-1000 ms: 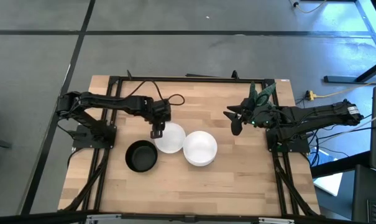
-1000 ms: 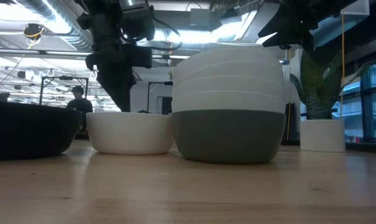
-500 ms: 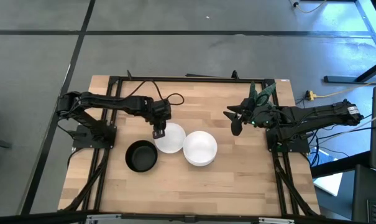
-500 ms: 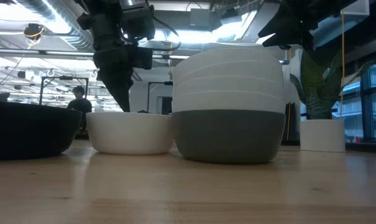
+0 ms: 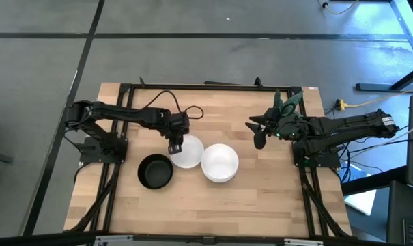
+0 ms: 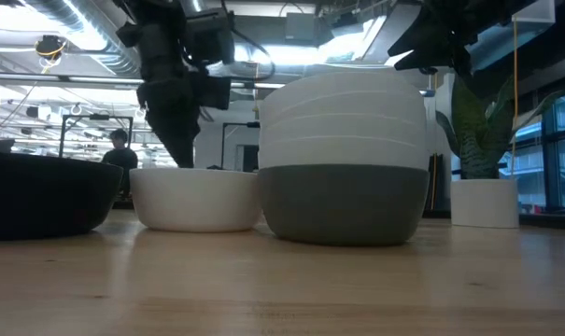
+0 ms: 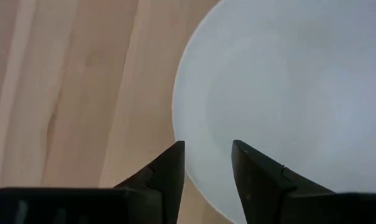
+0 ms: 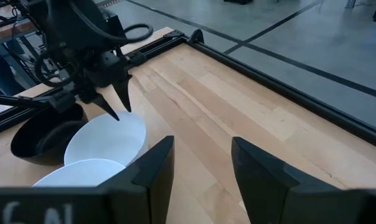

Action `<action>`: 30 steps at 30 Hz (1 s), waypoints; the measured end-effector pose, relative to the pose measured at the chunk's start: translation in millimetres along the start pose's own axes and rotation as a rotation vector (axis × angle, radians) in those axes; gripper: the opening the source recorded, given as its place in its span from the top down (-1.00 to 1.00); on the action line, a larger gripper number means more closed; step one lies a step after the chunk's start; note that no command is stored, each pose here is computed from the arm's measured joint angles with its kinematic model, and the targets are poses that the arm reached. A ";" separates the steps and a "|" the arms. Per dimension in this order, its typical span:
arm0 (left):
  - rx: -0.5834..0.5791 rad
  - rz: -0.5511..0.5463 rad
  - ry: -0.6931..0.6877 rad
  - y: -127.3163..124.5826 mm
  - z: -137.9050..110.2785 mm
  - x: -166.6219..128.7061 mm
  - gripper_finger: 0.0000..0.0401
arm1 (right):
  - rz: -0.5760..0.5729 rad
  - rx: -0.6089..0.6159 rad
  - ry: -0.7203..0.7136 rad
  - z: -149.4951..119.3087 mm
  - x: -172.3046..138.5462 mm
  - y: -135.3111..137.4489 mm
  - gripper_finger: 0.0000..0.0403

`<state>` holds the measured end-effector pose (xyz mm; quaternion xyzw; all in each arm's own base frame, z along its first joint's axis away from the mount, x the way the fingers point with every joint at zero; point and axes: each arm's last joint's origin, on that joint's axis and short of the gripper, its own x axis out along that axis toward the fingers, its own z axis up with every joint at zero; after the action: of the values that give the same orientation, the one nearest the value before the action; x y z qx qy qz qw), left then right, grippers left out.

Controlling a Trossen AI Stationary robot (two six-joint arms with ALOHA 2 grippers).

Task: Nest bowls inside each other
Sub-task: Stack the white bowl on top of the stacked bowls

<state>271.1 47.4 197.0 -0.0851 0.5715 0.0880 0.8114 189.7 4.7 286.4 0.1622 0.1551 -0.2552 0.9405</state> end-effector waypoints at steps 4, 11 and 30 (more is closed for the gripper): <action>0.012 0.010 0.040 0.3 1.2 14.6 0.37 | 0.000 0.000 0.000 0.0 -0.1 0.0 0.20; 0.038 0.037 0.039 1.0 3.1 21.3 0.37 | 0.000 0.000 0.002 -0.3 -0.1 -0.1 0.20; 0.051 0.051 0.037 2.0 3.3 21.2 0.37 | -0.008 -0.010 0.015 -1.7 -0.1 -0.9 0.20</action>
<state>280.6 51.1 178.1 -0.0513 0.5903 0.0925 0.8002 188.9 4.7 284.7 0.1587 0.1639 -0.2570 0.9391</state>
